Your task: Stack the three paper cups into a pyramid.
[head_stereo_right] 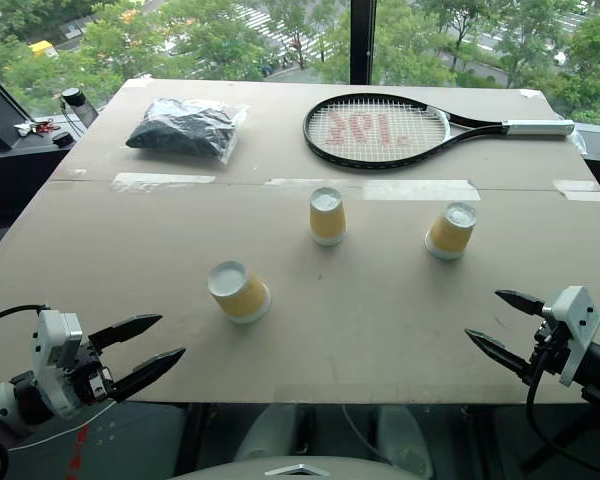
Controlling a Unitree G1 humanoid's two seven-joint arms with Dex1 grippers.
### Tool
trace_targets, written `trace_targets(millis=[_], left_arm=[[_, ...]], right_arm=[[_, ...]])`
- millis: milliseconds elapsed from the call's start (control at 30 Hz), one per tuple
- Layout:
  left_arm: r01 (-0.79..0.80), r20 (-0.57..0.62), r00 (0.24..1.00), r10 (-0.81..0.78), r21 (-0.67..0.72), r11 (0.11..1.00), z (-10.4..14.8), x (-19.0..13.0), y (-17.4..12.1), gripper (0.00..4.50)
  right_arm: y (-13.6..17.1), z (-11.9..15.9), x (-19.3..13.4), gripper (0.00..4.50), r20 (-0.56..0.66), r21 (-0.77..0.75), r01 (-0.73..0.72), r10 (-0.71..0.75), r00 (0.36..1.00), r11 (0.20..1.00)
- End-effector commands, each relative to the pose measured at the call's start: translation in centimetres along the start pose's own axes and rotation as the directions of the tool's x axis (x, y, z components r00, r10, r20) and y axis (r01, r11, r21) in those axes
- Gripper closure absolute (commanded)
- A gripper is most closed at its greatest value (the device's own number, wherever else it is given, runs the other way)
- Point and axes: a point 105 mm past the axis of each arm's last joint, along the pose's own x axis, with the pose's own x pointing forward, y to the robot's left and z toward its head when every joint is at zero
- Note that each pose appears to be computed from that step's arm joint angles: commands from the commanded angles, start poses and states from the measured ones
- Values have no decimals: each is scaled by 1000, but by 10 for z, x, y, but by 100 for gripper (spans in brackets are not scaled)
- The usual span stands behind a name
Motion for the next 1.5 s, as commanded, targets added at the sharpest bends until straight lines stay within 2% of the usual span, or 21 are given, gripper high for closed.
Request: trace_targets(millis=[33,133,233,333,567,867,967,1033,1067,1100,1367,1500], left_arm=[[2,39,999,-3,27,1000,6,3,-1,0],[0,90,996,-4,49,999,14,10,-2,0],[-14,97,995,6,75,997,20,19,1,0],[17,91,996,-25,94,995,24,31,0,0],[60,98,992,-74,137,989,33,58,2,0],[99,111,986,-122,194,976,36,96,11,0],[136,133,977,-166,207,969,37,102,13,65],[151,143,972,-186,220,964,38,105,15,130],[159,147,970,-195,227,961,39,106,16,177],[165,152,967,-203,233,958,40,107,16,189],[231,178,942,-286,276,933,52,129,21,189],[297,152,923,-353,300,907,63,159,13,189]], right_arm=[[6,17,9,2,65,-33,-9,11,998,999],[21,34,21,2,147,-43,-68,74,986,997],[43,48,24,2,189,-100,-200,215,958,975],[58,61,29,2,217,-103,-309,325,921,945],[76,80,33,2,228,-225,-438,485,844,870],[80,71,28,2,239,-233,-415,465,852,879],[81,69,26,0,244,-221,-389,437,866,894],[83,68,25,0,248,-212,-374,420,873,903],[83,67,25,0,246,-210,-369,414,876,905],[84,66,24,0,244,-209,-364,408,879,908],[88,63,25,0,247,-201,-303,348,905,931],[88,67,25,0,269,-207,-248,299,916,946]])
